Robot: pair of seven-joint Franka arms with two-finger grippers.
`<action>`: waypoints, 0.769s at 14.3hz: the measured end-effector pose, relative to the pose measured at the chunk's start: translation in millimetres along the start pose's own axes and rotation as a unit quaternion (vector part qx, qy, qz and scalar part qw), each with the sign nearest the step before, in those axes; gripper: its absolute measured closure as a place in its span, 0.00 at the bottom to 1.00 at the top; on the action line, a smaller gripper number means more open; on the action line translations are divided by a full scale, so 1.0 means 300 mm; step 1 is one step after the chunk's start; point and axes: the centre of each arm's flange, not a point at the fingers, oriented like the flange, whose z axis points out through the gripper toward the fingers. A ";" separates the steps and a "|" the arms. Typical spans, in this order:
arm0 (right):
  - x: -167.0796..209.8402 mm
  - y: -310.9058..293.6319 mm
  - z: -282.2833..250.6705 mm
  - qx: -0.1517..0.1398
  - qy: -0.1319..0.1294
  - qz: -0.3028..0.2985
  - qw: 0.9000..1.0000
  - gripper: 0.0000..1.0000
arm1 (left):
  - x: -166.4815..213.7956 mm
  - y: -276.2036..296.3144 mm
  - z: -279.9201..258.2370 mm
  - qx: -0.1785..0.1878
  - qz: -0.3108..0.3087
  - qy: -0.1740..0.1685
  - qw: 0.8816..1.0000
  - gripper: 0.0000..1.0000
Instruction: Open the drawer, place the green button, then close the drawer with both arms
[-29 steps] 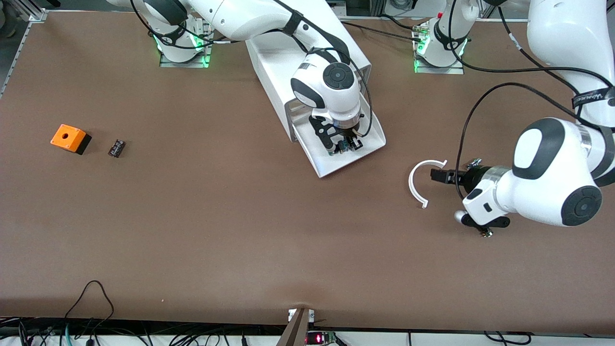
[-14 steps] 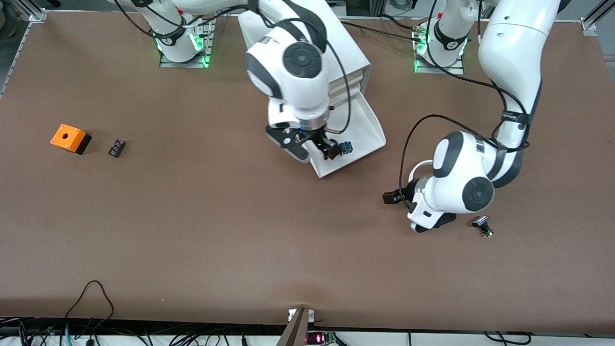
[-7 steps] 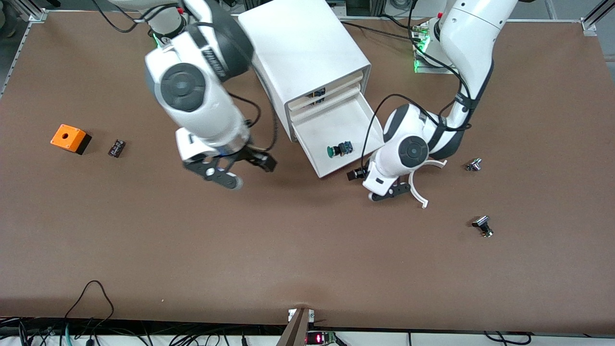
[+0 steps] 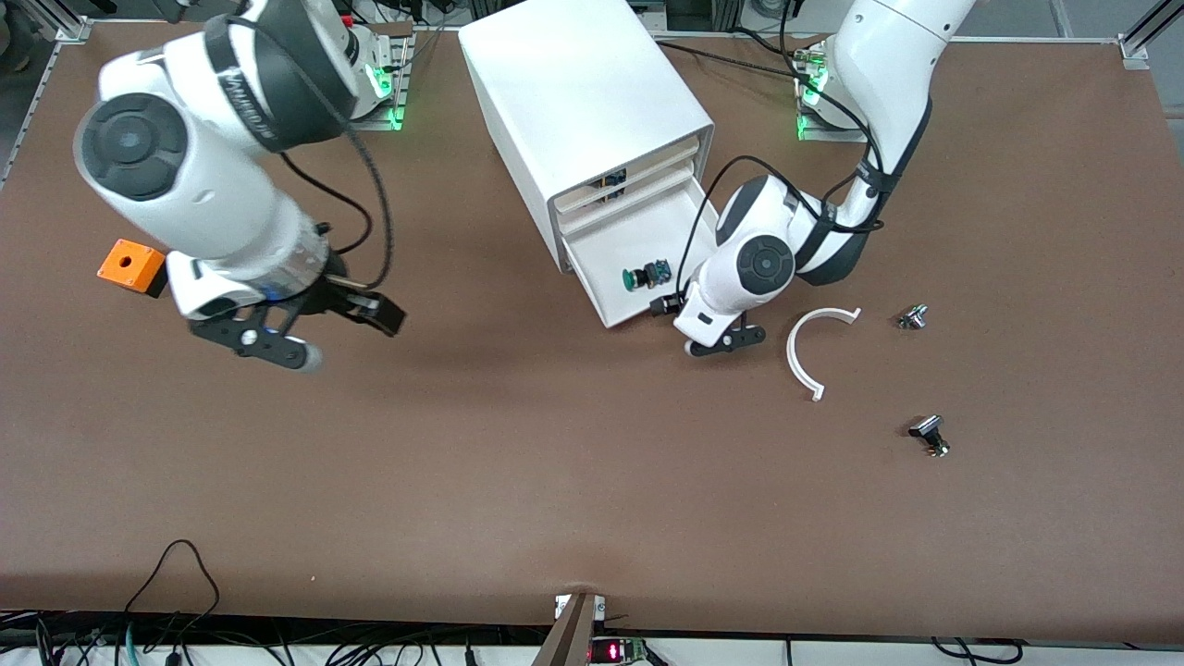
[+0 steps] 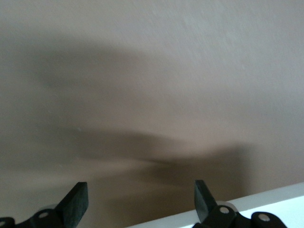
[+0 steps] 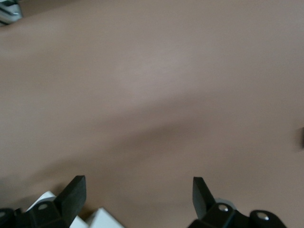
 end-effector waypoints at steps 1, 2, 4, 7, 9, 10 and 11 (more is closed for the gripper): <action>0.017 0.060 -0.001 -0.006 -0.001 -0.007 1.000 0.00 | -0.027 0.014 0.011 0.001 0.006 -0.005 1.000 0.01; 0.028 0.113 -0.005 -0.011 -0.001 -0.013 1.000 0.00 | -0.049 0.024 0.021 0.002 0.011 -0.008 1.000 0.01; 0.035 0.198 -0.020 -0.016 -0.002 -0.025 1.000 0.00 | -0.091 0.044 0.041 0.004 0.020 -0.016 1.000 0.01; 0.026 0.297 -0.033 -0.017 -0.002 -0.037 0.999 0.00 | -0.175 0.088 0.071 0.013 0.025 -0.037 0.999 0.01; 0.011 0.363 -0.034 -0.013 0.002 -0.032 0.999 0.00 | -0.230 0.106 0.089 0.028 0.032 -0.059 0.997 0.01; 0.006 0.405 -0.039 -0.011 0.002 -0.035 0.999 0.00 | -0.250 0.109 0.097 0.036 0.034 -0.069 0.996 0.01; 0.006 0.456 -0.050 -0.008 0.003 -0.042 0.999 0.00 | -0.265 0.109 0.103 0.042 0.032 -0.081 0.995 0.01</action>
